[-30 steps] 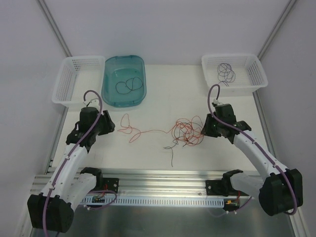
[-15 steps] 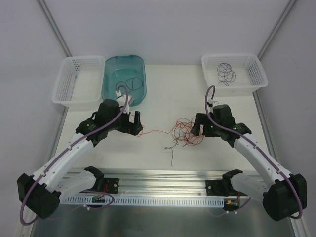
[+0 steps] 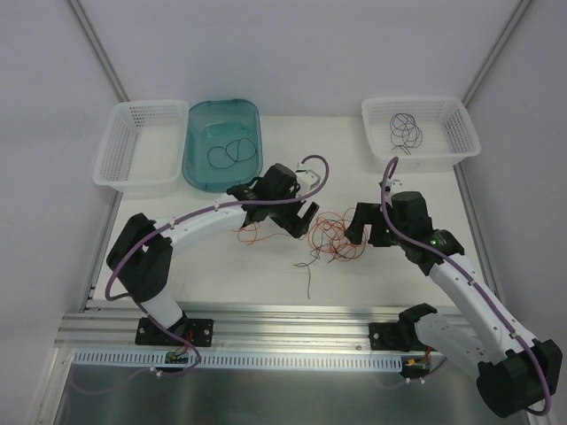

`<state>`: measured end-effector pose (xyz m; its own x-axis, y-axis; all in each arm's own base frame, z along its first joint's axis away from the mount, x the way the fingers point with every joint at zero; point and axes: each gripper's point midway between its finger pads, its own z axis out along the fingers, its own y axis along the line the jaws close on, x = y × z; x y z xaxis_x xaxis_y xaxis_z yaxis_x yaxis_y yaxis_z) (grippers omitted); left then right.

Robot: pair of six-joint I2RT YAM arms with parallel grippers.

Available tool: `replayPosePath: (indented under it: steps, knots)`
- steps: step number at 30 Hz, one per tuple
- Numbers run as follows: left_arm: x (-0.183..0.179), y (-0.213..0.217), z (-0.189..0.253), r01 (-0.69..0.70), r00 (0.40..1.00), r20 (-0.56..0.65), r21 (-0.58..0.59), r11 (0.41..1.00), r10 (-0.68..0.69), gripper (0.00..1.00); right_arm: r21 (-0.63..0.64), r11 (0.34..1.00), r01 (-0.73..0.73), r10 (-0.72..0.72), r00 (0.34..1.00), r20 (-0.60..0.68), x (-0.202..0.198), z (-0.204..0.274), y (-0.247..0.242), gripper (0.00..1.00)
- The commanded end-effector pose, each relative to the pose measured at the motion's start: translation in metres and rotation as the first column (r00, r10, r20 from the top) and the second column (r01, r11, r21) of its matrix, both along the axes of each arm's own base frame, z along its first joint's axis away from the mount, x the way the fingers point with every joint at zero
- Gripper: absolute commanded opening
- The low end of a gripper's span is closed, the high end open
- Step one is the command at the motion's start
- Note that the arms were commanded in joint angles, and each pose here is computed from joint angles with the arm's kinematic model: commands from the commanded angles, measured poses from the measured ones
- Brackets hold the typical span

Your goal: Untangle the cables

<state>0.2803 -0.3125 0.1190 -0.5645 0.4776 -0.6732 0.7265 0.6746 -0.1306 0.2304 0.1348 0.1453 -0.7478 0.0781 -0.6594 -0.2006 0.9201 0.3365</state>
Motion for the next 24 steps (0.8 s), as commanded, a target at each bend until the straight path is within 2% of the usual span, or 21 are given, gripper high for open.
replayPosePath:
  steps: [1, 8, 11, 12, 15, 16, 24]
  knots:
    - [0.016, -0.033, 0.016, 0.071, 0.994, 0.082, -0.056, 0.996, -0.066, 0.84, -0.027, 0.999, 0.018, -0.018, 0.999, 0.029, -0.003, 0.005, -0.009, 1.0]
    - [0.006, -0.06, -0.021, 0.128, 0.991, 0.038, -0.052, 0.99, -0.126, 0.7, -0.019, 1.0, 0.018, -0.018, 0.999, 0.027, -0.003, 0.002, -0.007, 1.0]
    - [0.008, -0.064, -0.03, 0.129, 0.991, 0.041, -0.062, 0.99, -0.126, 0.54, 0.002, 1.0, 0.012, -0.012, 1.0, 0.021, -0.001, 0.0, -0.002, 0.99]
    - [0.008, -0.064, -0.032, 0.129, 0.991, 0.042, -0.063, 0.99, -0.126, 0.48, 0.007, 1.0, 0.009, -0.009, 1.0, 0.015, -0.001, -0.002, -0.001, 0.99]
    - [0.006, -0.066, -0.033, 0.139, 0.99, 0.047, -0.075, 0.987, -0.136, 0.15, 0.037, 0.999, -0.009, 0.008, 1.0, 0.022, 0.003, -0.003, 0.007, 1.0]
    - [0.005, -0.066, -0.03, 0.142, 0.989, 0.049, -0.082, 0.986, -0.138, 0.0, 0.046, 0.999, -0.017, 0.016, 1.0, 0.023, 0.003, -0.003, 0.01, 1.0]
    - [-0.011, -0.06, 0.003, 0.14, 0.988, 0.088, -0.14, 0.98, -0.128, 0.0, 0.194, 0.979, 0.054, -0.055, 0.998, 0.0, 0.031, 0.0, 0.034, 1.0]
